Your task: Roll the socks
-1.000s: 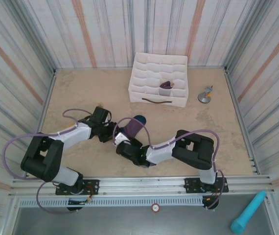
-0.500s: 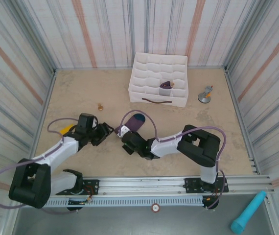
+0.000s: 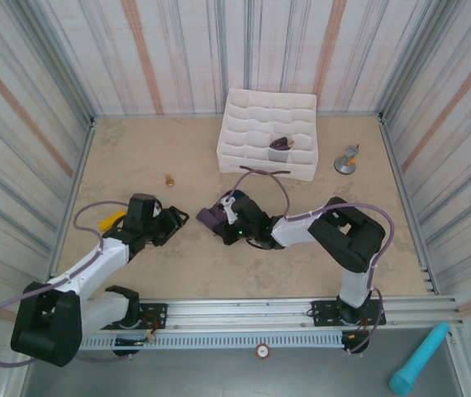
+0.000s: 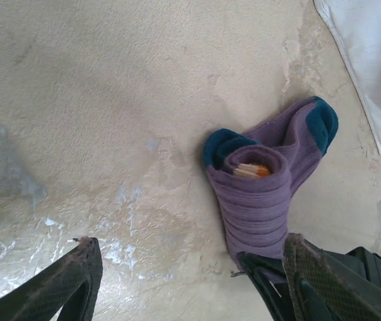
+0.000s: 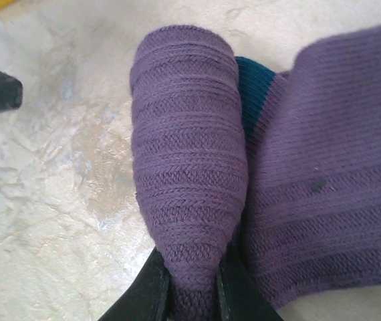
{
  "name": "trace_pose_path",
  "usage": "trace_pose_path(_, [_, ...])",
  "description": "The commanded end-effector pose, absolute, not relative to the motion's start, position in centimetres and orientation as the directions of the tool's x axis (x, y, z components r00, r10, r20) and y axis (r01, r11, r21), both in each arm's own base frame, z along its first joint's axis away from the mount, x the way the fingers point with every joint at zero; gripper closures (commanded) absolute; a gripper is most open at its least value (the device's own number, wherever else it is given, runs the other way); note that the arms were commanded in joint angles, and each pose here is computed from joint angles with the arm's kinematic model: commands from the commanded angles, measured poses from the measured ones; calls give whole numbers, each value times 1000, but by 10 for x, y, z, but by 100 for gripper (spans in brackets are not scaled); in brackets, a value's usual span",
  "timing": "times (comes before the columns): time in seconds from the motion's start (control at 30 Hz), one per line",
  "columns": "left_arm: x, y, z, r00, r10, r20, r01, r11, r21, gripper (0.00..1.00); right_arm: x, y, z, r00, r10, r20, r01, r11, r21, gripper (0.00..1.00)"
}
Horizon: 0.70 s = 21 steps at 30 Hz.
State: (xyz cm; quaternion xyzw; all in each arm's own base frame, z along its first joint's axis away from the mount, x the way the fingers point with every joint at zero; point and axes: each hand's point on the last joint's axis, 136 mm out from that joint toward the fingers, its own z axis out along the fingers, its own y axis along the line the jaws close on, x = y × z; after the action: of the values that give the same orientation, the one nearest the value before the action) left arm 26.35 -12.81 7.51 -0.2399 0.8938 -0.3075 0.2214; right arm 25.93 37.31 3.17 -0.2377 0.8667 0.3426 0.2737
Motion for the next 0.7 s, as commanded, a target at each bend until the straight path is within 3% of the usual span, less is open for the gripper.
trace_pose_path(0.0, [264, -127, 72, -782, -576, -239, -306, 688, -658, 27, 225, 339, -19, -921, -185, -344, -369, 701, 610, 100])
trace_pose_path(0.3, [262, -126, 69, -781, -577, -238, -309, 689, -655, 28, 238, 321, -36, -995, 28, -95, -53, 657, 752, 100])
trace_pose_path(0.5, [264, -130, 67, -786, -568, -245, -296, 693, -658, 29, 238, 306, -61, -983, 139, 120, 183, 672, 718, 100])
trace_pose_path(0.67, [269, -146, 68, -818, -510, -267, -241, 725, -645, 32, 237, 299, -72, -963, 188, 191, 268, 698, 664, 100])
